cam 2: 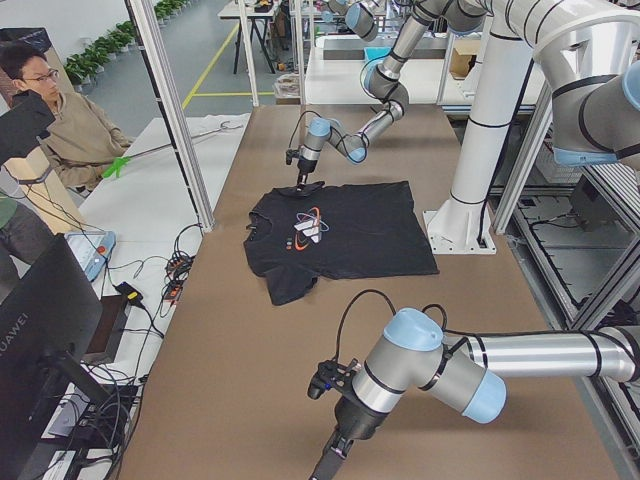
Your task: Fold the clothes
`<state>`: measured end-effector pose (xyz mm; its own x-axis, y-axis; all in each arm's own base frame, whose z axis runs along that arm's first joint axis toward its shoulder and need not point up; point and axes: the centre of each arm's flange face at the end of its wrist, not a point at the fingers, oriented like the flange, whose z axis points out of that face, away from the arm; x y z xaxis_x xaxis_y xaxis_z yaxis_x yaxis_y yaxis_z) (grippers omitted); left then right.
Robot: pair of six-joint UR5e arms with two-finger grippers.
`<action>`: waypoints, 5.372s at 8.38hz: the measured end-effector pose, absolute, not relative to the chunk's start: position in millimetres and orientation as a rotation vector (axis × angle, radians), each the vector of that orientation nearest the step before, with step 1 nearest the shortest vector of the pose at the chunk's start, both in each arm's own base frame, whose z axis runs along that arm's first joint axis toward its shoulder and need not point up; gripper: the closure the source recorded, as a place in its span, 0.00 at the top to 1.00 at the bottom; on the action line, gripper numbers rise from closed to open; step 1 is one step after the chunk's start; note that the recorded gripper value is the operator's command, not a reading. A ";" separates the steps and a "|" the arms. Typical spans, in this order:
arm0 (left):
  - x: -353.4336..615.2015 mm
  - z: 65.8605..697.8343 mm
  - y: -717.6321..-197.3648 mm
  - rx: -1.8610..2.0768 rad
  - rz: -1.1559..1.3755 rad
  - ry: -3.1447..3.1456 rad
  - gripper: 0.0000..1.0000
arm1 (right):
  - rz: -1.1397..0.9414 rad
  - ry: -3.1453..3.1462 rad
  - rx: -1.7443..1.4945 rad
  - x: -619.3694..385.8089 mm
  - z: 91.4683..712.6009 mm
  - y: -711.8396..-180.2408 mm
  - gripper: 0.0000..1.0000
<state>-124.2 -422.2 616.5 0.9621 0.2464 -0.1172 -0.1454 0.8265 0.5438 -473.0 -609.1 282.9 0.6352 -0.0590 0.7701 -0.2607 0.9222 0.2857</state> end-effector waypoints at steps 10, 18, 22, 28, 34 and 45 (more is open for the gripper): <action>-19.2 568.1 -538.0 0.588 0.231 0.492 1.00 | 0.129 -0.847 0.413 -489.2 286.1 -609.7 0.95; 317.6 462.4 -668.8 0.326 0.164 0.846 0.58 | 0.162 -0.900 0.415 -469.0 282.4 -581.8 0.94; 348.8 455.1 -686.1 0.260 0.167 0.921 0.28 | 0.161 -0.904 0.416 -468.7 280.8 -580.9 0.94; 351.3 450.6 -681.8 0.260 0.180 0.959 0.00 | 0.161 -0.911 0.423 -467.9 278.7 -580.3 0.94; 308.7 372.1 -596.9 0.267 0.106 1.143 0.00 | 0.159 -0.908 0.422 -465.1 293.8 -577.6 0.94; 512.5 223.4 -620.6 0.282 -0.130 1.029 1.00 | 0.161 -0.948 0.441 -455.3 293.8 -562.8 0.95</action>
<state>512.5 -620.6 223.4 0.5120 0.0256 -0.8586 0.2382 0.9561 0.1705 -455.3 -562.8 293.8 0.5790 -0.0574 0.8133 -0.3230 0.8997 0.2935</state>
